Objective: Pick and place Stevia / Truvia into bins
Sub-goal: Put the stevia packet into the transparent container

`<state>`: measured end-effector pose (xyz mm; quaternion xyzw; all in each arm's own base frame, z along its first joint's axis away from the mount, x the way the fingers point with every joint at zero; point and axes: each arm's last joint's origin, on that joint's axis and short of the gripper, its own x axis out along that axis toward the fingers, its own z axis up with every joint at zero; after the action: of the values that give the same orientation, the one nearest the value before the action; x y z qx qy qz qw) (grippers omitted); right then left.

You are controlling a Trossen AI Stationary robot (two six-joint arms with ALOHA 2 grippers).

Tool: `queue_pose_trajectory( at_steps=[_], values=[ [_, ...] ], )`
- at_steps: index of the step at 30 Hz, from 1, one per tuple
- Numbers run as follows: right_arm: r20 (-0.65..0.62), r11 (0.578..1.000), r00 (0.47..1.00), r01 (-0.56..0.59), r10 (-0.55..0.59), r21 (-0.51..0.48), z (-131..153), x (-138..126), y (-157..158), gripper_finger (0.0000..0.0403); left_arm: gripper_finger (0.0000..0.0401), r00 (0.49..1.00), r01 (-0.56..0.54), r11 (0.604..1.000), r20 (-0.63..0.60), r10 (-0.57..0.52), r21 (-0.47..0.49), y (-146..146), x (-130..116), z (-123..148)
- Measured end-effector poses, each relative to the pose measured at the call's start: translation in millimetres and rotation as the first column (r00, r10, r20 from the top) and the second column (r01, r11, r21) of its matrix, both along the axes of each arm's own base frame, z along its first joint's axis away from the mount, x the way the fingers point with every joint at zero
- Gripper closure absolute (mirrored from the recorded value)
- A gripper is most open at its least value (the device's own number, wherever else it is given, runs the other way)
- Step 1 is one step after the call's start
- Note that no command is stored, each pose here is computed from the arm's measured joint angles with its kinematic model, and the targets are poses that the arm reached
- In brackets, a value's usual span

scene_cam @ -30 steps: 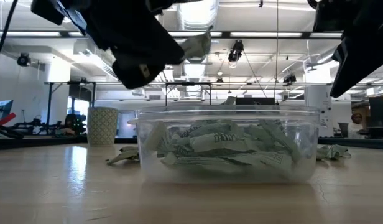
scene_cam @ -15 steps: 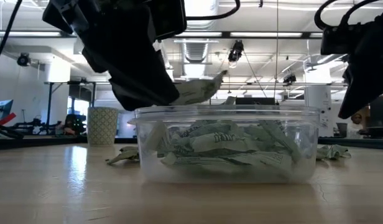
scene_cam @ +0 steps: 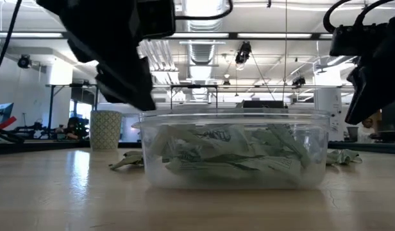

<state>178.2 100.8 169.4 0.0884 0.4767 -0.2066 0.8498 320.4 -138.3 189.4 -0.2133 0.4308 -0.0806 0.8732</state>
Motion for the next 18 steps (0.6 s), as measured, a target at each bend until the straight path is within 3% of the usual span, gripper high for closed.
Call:
queue_pose_trajectory(
  at_steps=[5, 8, 13, 18],
  values=[
    [-0.014, 0.987, 0.989, -0.148, 0.147, -0.067, -4, 3, -2, 0.0289, 0.0274, 0.998, -0.061, 0.997, -0.002, 0.061, 0.04, 8, -14, 21],
    [0.0, 0.982, 0.983, -0.182, 0.182, -0.04, -11, 6, -5, 0.0292, 0.0274, 0.993, -0.112, 0.991, 0.051, 0.109, 0.07, 12, -19, 33],
    [-0.024, 0.98, 0.986, -0.161, 0.165, 0.12, -25, 8, -19, 0.0302, 0.0274, 0.977, -0.175, 0.981, 0.14, 0.163, 0.084, 17, -27, 53],
    [-0.011, 0.985, 0.991, -0.128, 0.13, 0.12, -24, 10, -28, 0.0311, 0.0274, 0.969, -0.196, 0.976, 0.17, 0.178, 0.095, 21, -34, 64]
  ],
)
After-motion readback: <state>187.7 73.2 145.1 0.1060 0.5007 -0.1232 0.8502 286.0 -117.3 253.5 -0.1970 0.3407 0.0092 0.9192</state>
